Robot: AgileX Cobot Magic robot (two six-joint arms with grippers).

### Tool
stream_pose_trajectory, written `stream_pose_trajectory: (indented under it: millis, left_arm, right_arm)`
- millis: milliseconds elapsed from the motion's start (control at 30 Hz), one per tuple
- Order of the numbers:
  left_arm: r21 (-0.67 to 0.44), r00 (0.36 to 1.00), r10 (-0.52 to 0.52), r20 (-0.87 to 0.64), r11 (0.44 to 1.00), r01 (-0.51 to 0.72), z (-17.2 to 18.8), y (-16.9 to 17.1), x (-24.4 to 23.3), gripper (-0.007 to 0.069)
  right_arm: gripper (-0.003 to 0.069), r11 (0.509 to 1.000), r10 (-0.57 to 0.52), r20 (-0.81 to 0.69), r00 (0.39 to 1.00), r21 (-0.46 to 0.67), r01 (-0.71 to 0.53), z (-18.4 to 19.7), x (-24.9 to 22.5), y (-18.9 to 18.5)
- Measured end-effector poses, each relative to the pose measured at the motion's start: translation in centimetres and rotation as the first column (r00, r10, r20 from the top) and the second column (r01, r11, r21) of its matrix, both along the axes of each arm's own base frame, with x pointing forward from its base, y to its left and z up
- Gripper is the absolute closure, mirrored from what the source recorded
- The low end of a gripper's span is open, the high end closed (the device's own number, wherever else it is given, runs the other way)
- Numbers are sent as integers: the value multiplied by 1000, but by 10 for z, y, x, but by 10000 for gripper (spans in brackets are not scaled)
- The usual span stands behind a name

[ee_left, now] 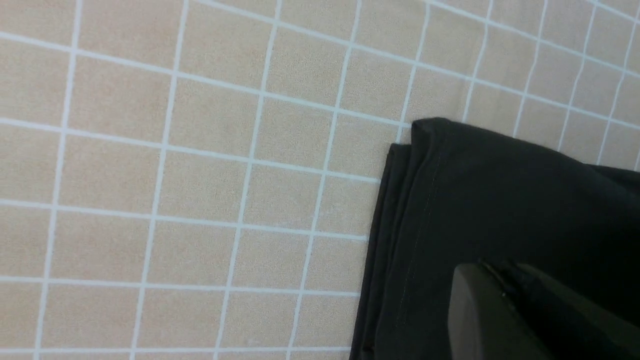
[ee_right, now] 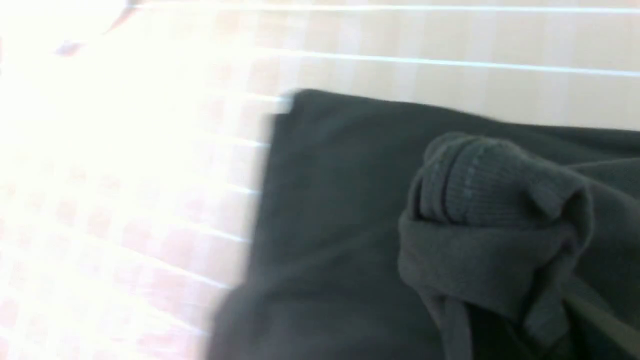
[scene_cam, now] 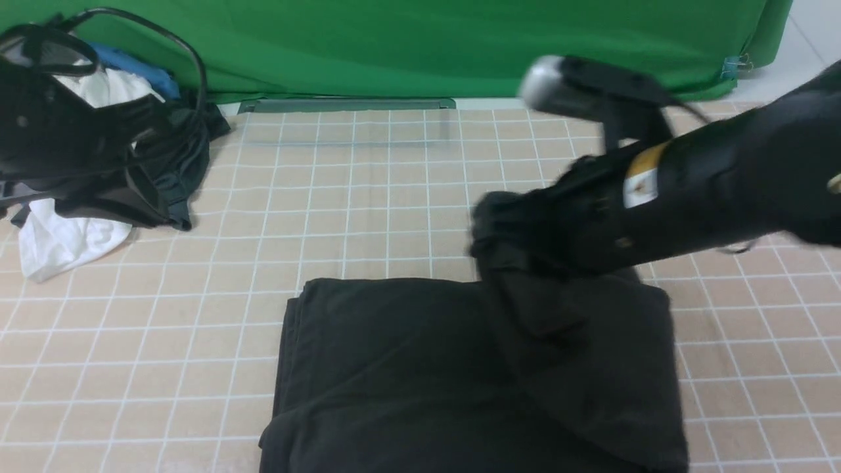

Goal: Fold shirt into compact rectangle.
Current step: 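Fold the right end of the dark garment over onto its left end with the right gripper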

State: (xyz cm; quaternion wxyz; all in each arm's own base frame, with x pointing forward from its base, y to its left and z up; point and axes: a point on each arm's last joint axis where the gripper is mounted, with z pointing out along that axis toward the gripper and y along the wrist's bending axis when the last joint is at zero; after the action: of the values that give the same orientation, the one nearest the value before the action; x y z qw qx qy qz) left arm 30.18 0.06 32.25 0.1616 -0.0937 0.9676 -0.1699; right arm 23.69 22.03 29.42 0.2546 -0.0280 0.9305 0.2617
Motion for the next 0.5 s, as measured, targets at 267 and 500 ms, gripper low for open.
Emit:
stream_pose_trajectory:
  millis: [267, 500]
  left_arm:
    - [-7, 1000, 0, 2, 1000, 0, 0, -1, 0, 609]
    - [-6, 1000, 0, 6, 1000, 0, 0, -1, 0, 609]
  right_arm:
    - [529, 996, 52, 7, 999, 69, -53, -33, -7, 52]
    - [443, 991, 105, 14, 994, 77, -105, -67, -14, 85]
